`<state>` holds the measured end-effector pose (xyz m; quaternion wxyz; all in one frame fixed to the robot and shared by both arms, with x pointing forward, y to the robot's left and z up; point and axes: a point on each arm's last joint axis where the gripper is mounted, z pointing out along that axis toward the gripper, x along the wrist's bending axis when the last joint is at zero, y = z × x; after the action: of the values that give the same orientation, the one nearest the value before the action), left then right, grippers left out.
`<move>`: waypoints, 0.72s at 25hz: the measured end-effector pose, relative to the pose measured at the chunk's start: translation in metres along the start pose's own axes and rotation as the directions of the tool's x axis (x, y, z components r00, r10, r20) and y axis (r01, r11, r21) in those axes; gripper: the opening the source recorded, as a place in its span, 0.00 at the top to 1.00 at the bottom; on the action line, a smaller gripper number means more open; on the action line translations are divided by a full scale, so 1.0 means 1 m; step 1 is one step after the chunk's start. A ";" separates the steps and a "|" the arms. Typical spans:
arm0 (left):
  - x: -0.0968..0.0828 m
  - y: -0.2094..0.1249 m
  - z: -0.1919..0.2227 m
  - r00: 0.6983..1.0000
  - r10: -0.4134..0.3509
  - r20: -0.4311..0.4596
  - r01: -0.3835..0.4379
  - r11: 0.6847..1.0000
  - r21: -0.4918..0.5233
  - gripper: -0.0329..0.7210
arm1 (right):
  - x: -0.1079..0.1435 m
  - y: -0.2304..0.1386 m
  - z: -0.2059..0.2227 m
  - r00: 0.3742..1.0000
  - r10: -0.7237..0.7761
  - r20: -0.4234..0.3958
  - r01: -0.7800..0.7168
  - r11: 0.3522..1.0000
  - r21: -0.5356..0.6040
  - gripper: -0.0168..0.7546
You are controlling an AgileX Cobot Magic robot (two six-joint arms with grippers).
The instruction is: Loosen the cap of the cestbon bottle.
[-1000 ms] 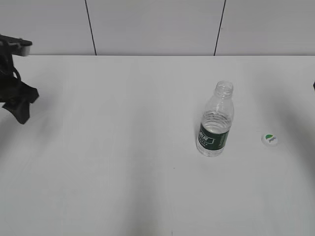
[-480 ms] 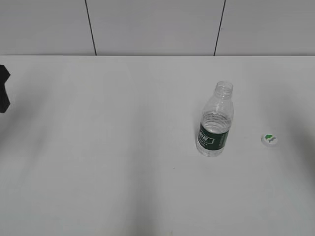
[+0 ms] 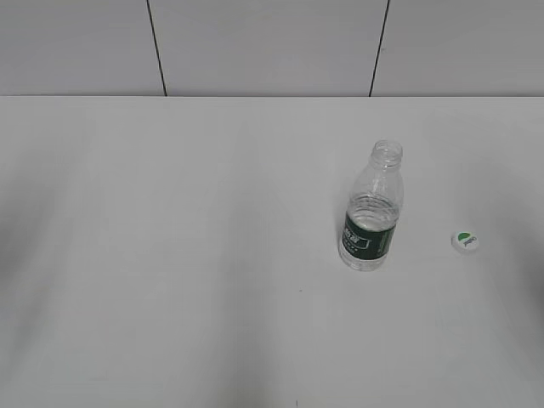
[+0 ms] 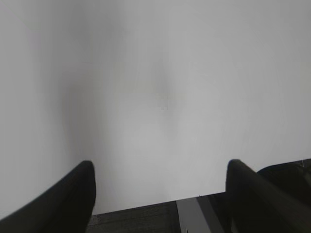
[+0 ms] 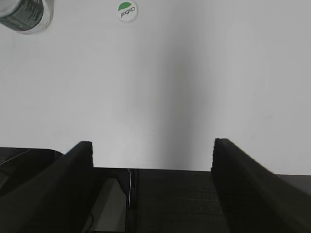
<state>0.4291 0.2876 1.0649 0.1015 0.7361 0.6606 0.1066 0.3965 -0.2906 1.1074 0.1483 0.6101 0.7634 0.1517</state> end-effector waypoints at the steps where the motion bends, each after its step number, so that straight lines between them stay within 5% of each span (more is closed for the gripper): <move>1: -0.001 -0.008 -0.001 1.000 -0.002 0.004 0.002 1.000 -0.013 0.29 | 0.001 -0.004 0.000 1.000 0.001 -0.002 -0.001 1.000 0.002 0.22; 18: -0.006 -0.104 -0.013 1.000 -0.012 0.022 0.017 0.956 -0.292 0.29 | 0.017 -0.093 0.027 1.000 0.006 -0.015 -0.006 1.000 0.014 0.22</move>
<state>0.3256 0.2934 1.0468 0.2166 0.7092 0.6420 0.1951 0.3216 -0.2916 1.0442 0.1380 0.6123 0.7636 0.1515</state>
